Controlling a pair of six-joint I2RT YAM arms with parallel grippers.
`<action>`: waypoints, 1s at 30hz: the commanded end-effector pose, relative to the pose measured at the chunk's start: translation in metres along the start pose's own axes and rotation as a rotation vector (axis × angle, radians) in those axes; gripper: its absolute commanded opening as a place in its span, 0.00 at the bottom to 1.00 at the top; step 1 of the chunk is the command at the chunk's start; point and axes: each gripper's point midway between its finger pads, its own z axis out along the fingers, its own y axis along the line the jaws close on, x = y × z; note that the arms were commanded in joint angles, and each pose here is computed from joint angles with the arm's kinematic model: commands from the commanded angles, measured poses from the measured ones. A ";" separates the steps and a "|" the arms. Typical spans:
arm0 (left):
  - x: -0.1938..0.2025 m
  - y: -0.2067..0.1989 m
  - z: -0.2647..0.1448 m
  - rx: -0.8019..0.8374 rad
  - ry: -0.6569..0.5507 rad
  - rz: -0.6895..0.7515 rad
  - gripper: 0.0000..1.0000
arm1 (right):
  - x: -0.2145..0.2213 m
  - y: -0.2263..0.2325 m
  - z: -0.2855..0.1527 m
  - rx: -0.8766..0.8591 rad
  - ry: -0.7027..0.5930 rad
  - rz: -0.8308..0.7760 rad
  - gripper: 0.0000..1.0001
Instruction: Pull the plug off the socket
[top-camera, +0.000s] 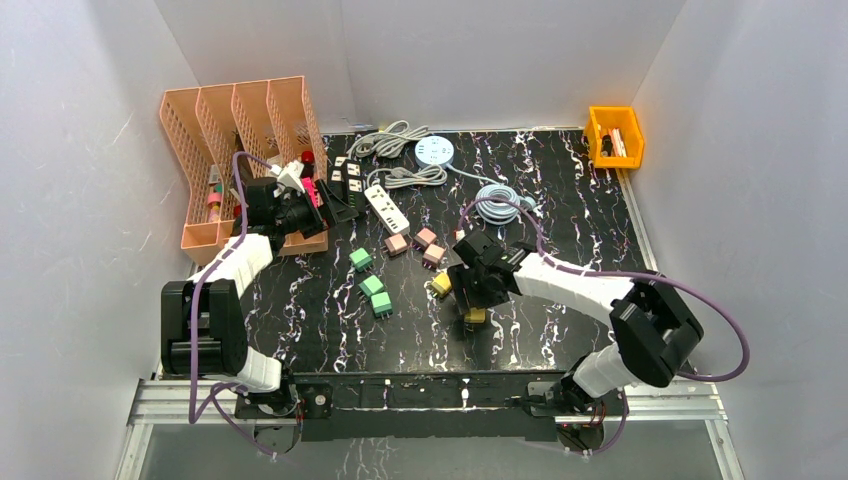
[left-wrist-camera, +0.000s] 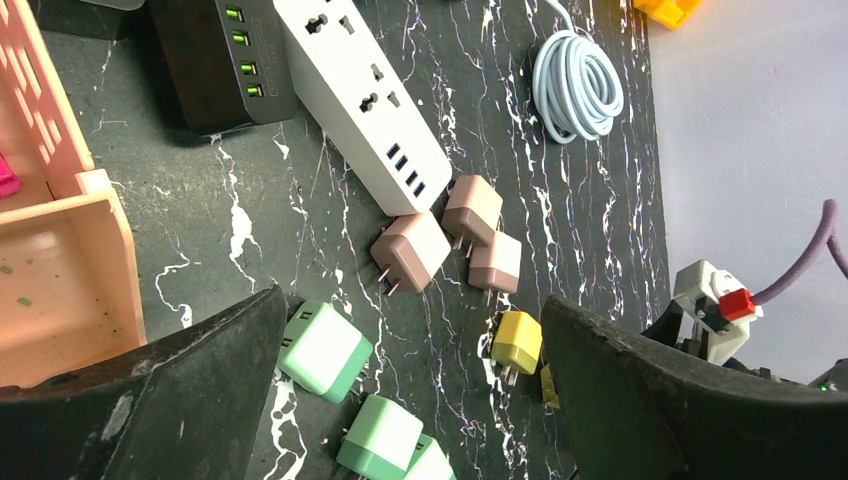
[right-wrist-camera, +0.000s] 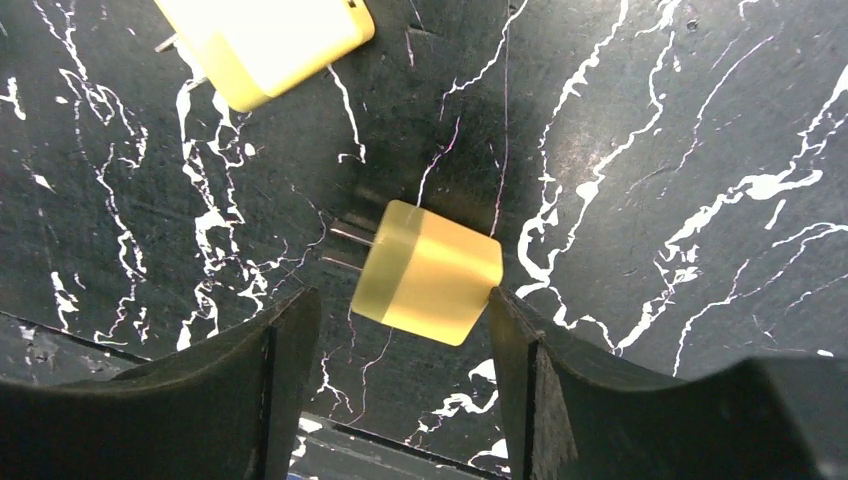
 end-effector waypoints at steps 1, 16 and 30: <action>-0.010 -0.011 -0.004 0.033 -0.022 0.015 0.98 | 0.004 0.006 0.006 -0.031 0.013 -0.011 0.68; -0.001 -0.014 0.004 0.054 0.005 -0.025 0.98 | -0.008 0.007 0.020 -0.027 -0.001 -0.101 0.40; 0.007 -0.025 0.005 -0.060 -0.053 0.095 0.98 | -0.099 0.047 -0.023 -0.142 -0.274 -0.303 0.97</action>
